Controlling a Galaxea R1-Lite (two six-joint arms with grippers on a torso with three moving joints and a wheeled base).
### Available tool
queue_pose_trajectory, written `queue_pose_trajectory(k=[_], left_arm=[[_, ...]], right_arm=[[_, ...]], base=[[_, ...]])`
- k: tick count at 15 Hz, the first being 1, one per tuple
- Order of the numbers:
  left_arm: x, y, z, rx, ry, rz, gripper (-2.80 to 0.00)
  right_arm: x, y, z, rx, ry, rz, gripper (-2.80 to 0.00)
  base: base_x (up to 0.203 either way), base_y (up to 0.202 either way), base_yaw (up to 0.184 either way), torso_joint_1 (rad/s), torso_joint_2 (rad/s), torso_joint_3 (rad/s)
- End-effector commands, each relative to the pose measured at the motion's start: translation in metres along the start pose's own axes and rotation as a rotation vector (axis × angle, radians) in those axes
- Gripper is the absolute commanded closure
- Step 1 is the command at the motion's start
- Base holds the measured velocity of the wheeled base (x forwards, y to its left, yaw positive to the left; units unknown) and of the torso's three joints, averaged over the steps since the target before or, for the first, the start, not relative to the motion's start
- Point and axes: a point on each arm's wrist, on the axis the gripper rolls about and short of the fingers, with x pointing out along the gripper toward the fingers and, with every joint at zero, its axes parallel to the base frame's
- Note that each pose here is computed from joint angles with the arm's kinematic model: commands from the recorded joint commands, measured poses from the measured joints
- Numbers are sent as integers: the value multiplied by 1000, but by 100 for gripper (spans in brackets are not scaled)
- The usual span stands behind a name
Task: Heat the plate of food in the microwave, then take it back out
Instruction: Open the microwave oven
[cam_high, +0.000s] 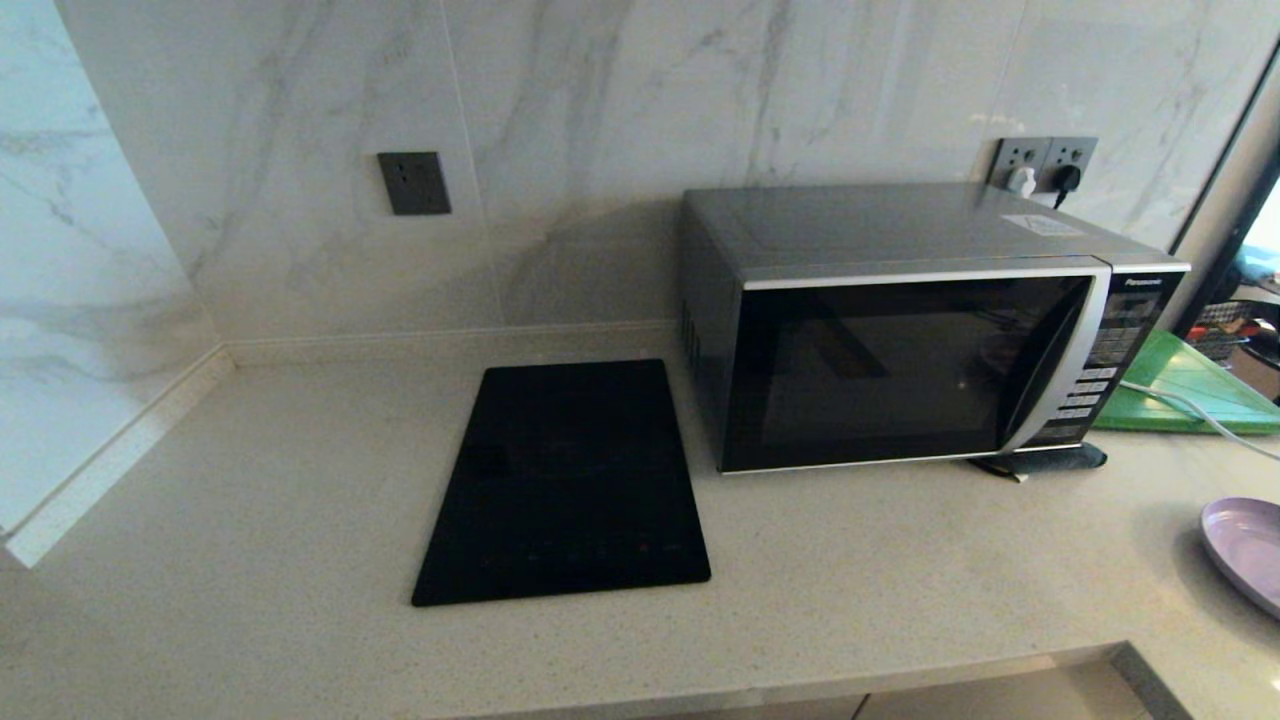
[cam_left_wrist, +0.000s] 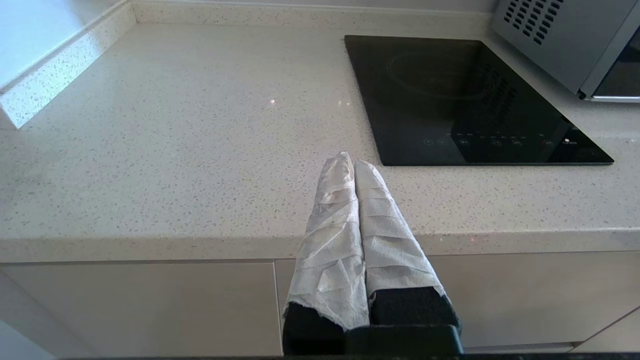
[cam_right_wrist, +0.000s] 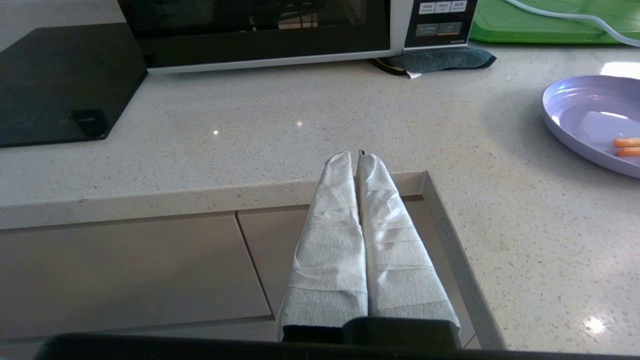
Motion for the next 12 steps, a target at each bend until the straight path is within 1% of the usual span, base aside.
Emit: queue_pose_trajectory(k=[1,7,9,12], left_arm=[[0,0,0,-1,1,2,0],[0,0,0,-1,1,2,0],[0,0,0,-1,1,2,0],[0,0,0,-1,1,2,0]], right_arm=[[0,0,0,0,3,0,0],[0,0,2,6,-8,-9,0],[-6,1,21,10,-63,-7,0],[-11,3,38,11,-75,-6,0]], base=[[0,0,0,0,0,0],[0,0,0,0,0,0],[0,0,0,0,0,0],[0,0,0,0,0,0]])
